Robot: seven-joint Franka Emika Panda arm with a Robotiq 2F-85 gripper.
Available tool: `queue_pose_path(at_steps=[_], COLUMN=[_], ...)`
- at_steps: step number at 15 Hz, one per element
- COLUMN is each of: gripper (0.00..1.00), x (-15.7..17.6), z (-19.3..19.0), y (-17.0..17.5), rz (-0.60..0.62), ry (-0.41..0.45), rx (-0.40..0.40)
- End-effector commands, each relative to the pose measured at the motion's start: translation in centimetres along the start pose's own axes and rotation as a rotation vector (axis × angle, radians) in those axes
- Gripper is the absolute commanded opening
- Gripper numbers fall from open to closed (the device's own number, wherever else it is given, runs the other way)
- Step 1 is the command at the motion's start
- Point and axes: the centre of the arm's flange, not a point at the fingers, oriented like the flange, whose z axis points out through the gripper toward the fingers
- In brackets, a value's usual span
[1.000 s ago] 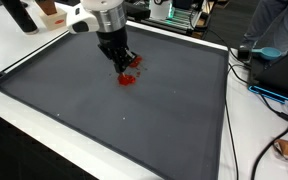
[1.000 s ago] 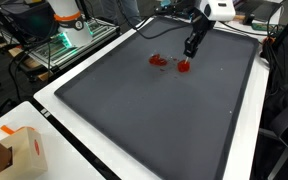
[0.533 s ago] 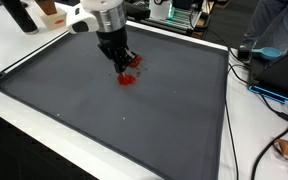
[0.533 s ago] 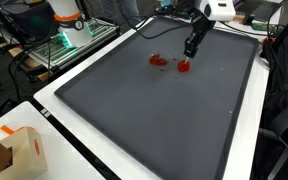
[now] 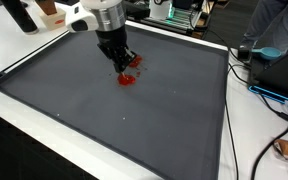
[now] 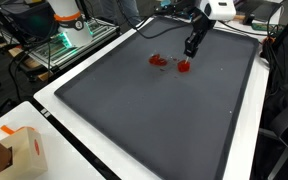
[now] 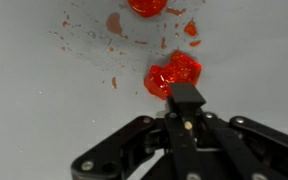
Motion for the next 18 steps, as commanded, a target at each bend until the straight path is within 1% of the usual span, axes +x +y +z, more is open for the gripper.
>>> queue_pose_path(at_steps=[1, 5, 10, 18], gripper=[0.03, 0.03, 0.03, 0.03], x=[-0.7, -0.9, -1.3, -2.9], z=[-1.1, -3.2, -6.5, -12.1], y=[0.5, 0.6, 0.7, 0.1], rz=[-0.002, 0.014, 0.024, 0.014], ry=[0.014, 0.023, 0.062, 0.058], rx=[0.005, 0.031, 0.028, 0.032])
